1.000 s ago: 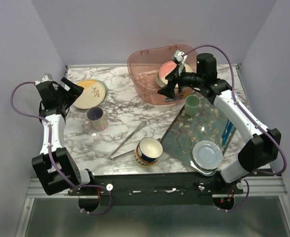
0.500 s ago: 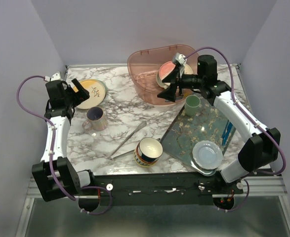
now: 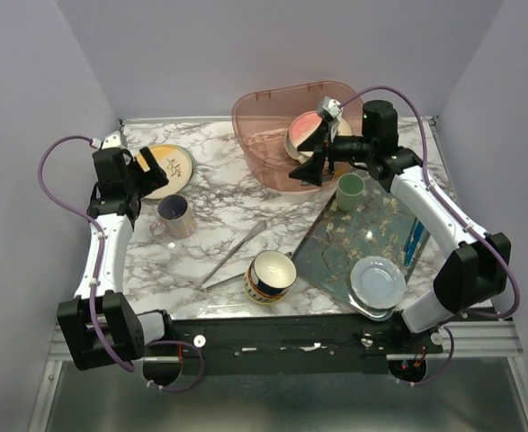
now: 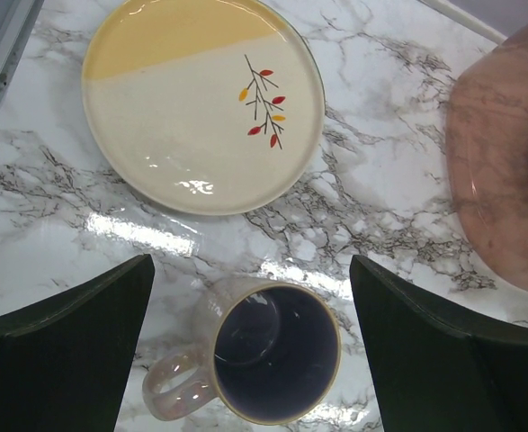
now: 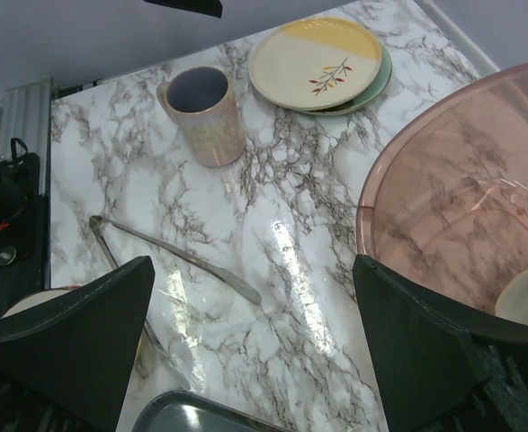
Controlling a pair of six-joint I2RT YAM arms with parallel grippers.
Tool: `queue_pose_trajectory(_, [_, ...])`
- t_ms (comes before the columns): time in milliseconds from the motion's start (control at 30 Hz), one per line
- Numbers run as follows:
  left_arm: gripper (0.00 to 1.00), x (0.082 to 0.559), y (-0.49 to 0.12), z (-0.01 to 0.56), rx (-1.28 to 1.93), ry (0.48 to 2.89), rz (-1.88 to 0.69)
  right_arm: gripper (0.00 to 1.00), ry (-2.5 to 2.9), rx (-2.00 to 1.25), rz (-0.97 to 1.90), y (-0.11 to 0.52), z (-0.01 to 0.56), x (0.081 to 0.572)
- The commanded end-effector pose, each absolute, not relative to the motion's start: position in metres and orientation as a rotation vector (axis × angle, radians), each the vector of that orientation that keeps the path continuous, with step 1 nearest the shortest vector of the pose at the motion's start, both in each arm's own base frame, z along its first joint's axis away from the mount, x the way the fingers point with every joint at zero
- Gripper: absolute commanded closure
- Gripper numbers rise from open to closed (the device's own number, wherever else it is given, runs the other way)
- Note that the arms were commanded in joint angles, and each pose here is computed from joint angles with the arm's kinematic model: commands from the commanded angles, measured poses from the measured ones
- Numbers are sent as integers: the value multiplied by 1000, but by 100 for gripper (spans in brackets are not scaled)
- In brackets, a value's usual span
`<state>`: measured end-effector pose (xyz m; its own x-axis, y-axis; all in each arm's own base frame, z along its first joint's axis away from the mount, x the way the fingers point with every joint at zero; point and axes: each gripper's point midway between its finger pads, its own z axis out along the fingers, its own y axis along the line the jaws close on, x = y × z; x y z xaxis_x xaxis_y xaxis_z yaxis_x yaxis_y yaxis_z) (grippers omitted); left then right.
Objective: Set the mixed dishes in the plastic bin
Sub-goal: Pick up the plate at the center of the board.
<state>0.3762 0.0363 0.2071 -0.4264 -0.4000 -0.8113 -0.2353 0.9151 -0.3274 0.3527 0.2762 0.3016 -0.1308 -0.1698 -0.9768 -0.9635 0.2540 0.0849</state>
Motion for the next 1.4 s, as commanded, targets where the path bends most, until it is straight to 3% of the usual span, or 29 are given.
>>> queue_pose_trajectory(0, [1,373,42,200,-465,2047,-144,1,1524,-1102,1038,277,298,353])
queue_pose_trajectory(433, [5,385,69,136,-720,2161,-170,0,1506,-1101,1080,276,304,347])
queue_pose_trajectory(633, [12,405,95,112,-891,2069,-343,1,1511,-1098,1120,278,301,346])
queue_pose_trajectory(1100, [16,459,110,60,-1039,1922,-508,1,1522,-1102,1155,281,293,346])
queue_pose_trajectory(1367, [34,469,122,51,-1080,1824,-633,0,1537,-1100,1171,282,287,348])
